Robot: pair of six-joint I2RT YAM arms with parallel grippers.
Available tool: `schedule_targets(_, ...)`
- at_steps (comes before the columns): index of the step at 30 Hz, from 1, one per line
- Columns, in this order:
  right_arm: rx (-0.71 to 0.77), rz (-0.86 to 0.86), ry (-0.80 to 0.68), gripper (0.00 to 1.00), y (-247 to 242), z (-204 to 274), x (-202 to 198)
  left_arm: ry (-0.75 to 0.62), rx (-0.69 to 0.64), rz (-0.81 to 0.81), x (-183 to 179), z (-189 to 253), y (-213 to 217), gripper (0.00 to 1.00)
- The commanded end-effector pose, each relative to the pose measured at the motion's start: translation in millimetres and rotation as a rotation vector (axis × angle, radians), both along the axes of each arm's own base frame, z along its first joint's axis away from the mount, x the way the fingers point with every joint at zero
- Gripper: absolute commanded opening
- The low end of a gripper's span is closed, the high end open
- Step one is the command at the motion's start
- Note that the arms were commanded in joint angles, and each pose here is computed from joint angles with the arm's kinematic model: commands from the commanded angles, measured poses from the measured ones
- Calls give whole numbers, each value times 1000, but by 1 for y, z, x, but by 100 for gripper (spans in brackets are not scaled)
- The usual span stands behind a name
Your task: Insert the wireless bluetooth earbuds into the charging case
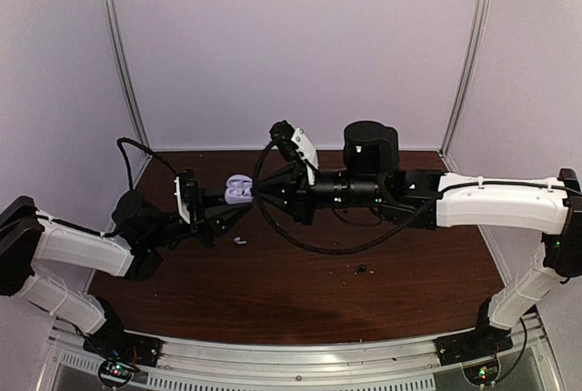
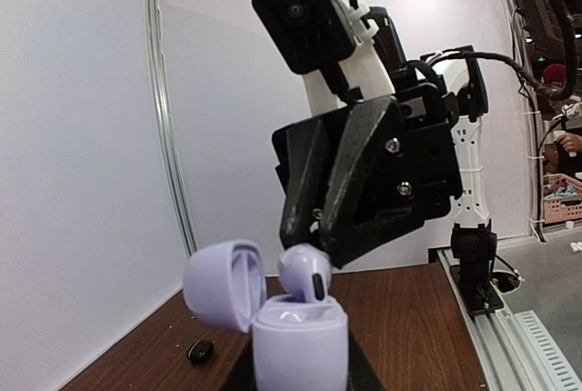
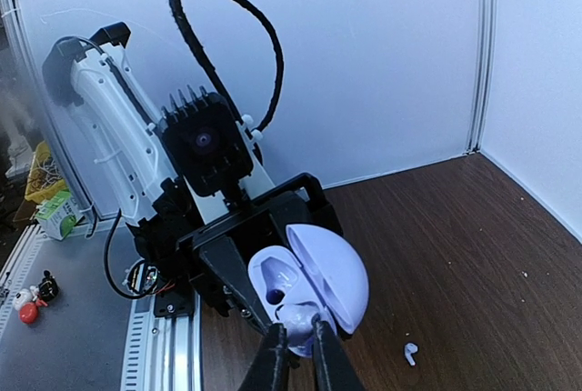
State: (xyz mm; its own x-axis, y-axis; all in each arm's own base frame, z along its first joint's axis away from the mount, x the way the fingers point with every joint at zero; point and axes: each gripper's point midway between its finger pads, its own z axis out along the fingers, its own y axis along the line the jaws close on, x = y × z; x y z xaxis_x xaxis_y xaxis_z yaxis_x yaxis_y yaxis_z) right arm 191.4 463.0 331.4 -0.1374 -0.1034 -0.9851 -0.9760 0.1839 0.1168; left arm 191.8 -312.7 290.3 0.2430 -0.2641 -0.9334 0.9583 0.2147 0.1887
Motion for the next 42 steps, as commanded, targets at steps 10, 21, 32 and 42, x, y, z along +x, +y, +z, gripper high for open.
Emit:
schedule_targets(10,-1,-22,-19,11,8,6,6,-40,-48,-32,-7,15,1,0)
schedule_targets(21,37,35,-140,35,-14,26,-13,101,-147,112,24,19,35,0)
schedule_targets(32,-147,-168,-154,80,-21,-22,54,230,-158,461,75,15,87,0)
schedule_targets(42,-463,-169,27,78,12,-131,139,279,-153,663,92,19,125,0)
